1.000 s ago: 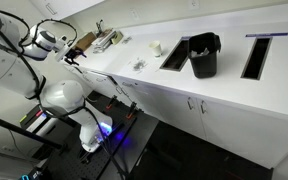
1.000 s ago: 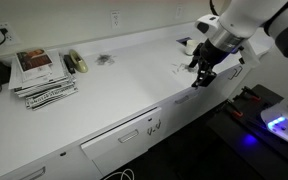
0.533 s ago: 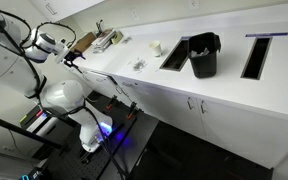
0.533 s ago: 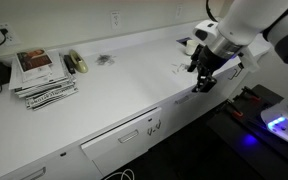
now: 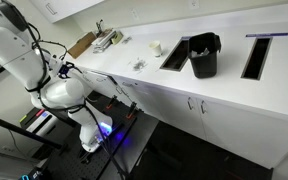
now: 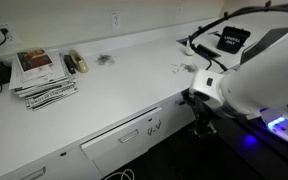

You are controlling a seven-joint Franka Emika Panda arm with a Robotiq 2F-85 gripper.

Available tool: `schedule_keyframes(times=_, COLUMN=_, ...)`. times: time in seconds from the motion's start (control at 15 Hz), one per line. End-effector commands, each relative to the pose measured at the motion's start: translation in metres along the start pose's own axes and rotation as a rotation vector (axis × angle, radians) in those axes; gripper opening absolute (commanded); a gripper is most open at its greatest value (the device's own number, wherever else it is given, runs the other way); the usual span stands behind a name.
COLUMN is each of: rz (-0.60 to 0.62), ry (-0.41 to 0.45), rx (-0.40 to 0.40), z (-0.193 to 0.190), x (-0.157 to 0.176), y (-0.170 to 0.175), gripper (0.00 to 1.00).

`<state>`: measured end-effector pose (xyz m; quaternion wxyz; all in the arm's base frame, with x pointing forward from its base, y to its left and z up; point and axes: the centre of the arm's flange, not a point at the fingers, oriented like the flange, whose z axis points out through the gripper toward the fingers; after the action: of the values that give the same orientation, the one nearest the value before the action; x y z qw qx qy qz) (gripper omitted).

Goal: Open the top drawer of the kitchen unit

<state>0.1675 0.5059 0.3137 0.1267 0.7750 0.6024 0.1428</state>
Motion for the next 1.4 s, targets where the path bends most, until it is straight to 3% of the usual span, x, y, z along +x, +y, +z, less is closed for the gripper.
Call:
schedule_keyframes(times=0.0, rz=-0.018, ry=-0.025, rx=-0.046, z=0.039, x=0.048, y=-0.048, gripper=1.0)
schedule_keyframes(times=0.4, rz=0.009, ry=-0.077, rx=-0.205, z=0.109, x=0.074, y=-0.112, gripper=1.0)
schedule_keyframes(times=0.8, rz=0.126, ry=-0.103, rx=-0.439, z=0.175, x=0.075, y=-0.133, gripper=1.0)
schedule_keyframes(times=0.87, rz=0.086, ry=-0.103, rx=-0.367, z=0.162, x=0.063, y=-0.128, gripper=1.0)
schedule_keyframes(times=1.33, rz=0.062, ry=-0.104, rx=-0.397, z=0.178, x=0.067, y=-0.134, gripper=1.0)
